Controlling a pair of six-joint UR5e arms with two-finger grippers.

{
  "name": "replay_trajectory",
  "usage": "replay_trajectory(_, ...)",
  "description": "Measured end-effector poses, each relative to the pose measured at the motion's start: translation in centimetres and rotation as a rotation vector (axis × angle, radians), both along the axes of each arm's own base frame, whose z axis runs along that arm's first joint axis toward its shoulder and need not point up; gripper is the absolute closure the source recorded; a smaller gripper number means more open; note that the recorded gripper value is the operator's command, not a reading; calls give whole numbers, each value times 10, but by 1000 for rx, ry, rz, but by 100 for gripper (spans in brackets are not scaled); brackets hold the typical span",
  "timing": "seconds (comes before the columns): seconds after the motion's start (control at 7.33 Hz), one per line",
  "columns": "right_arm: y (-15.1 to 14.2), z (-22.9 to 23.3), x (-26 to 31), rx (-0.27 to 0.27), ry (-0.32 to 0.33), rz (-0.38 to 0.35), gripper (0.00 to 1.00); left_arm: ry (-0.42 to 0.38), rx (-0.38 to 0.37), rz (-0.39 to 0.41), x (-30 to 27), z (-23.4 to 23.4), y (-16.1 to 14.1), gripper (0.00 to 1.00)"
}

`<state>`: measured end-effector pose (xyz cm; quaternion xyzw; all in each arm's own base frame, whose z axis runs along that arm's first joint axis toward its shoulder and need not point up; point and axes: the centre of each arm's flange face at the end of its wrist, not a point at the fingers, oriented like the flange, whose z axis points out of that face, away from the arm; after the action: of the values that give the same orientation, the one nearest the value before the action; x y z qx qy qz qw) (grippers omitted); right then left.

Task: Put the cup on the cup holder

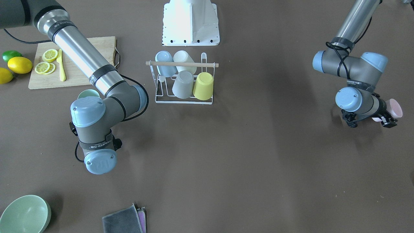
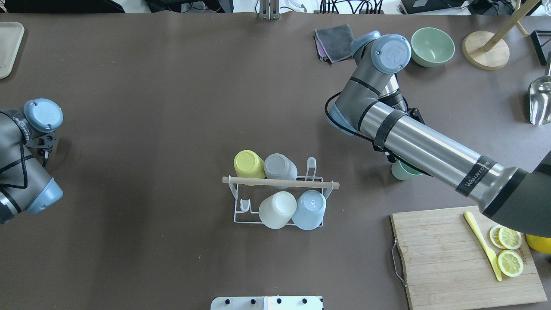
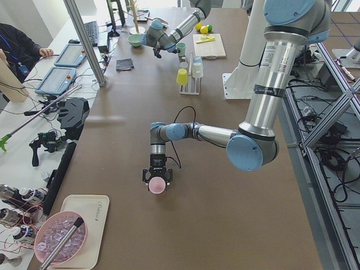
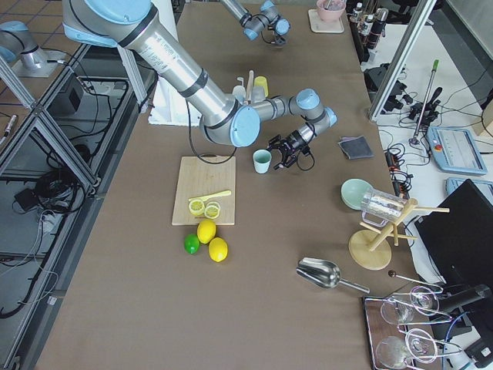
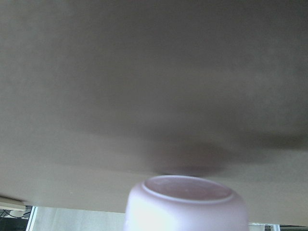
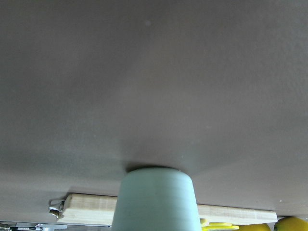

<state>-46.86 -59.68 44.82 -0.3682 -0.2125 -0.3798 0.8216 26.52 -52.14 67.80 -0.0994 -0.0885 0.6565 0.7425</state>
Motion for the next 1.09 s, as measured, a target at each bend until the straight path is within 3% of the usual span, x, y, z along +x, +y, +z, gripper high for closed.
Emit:
replay_trajectory(0.55, 6, 10, -2, -45, 26, 5, 2, 79, 63, -55, -22, -30, -19, 26)
replay_trajectory(1.09, 12, 11, -8, -52, 29, -5, 1, 301, 85, -198, -75, -102, -50, 27)
